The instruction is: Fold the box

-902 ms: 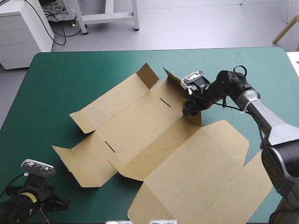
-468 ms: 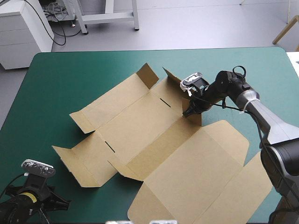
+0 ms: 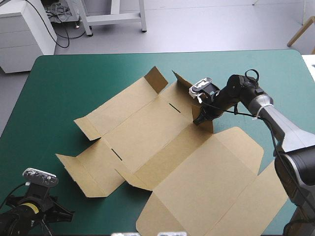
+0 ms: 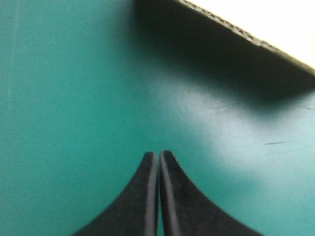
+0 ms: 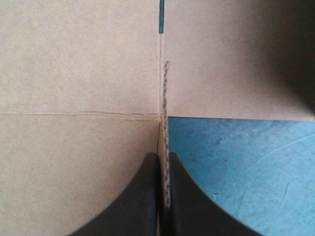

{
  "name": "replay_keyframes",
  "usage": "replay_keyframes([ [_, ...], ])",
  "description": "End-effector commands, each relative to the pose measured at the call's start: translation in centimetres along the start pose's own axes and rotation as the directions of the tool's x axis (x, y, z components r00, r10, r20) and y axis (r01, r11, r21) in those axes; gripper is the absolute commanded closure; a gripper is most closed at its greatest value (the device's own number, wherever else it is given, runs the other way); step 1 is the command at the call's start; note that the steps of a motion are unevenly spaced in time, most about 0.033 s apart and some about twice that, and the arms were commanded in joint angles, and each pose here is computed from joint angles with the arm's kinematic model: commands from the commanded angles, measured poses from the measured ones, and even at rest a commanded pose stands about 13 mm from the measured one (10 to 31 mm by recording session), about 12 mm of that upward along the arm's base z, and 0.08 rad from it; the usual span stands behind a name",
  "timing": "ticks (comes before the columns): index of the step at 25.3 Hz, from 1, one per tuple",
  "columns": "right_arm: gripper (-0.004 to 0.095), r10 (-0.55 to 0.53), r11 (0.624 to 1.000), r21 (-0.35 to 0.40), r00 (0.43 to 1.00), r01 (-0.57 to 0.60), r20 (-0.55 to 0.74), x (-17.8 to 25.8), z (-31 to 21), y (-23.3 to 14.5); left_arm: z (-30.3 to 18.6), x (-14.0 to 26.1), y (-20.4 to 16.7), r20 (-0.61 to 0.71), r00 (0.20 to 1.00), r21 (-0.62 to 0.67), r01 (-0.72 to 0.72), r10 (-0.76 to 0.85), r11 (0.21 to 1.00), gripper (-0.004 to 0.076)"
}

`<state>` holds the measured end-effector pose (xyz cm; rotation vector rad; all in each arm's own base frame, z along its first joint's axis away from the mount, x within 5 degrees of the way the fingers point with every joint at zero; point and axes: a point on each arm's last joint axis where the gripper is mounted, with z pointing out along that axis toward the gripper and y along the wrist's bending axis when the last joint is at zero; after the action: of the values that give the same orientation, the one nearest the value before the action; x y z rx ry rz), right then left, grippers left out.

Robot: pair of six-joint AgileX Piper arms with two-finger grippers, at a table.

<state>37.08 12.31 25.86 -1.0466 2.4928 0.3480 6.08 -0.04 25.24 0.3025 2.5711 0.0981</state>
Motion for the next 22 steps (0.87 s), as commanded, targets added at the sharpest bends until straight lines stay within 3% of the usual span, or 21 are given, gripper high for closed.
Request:
replay_keyframes([
  [1,0.0922,-0.048,0.998,0.054,0.996,0.044,0.076,-1.1,-2.6,0.1,-0.5,-0.9,0.1,0.054,0.999,-0.002,0.008,-0.007,1.0,0.0734],
  [16,0.0922,-0.082,0.995,0.068,0.993,0.076,0.085,-1.2,-2.6,0.0,-3.4,-2.3,0.3,0.118,0.993,0.011,0.022,-0.023,1.0,0.0734],
  [22,0.0922,-0.221,0.972,0.097,0.971,0.212,0.089,-2.5,-1.9,2.3,-8.7,-4.2,0.7,0.257,0.966,0.022,0.032,-0.036,0.999,0.0734],
])
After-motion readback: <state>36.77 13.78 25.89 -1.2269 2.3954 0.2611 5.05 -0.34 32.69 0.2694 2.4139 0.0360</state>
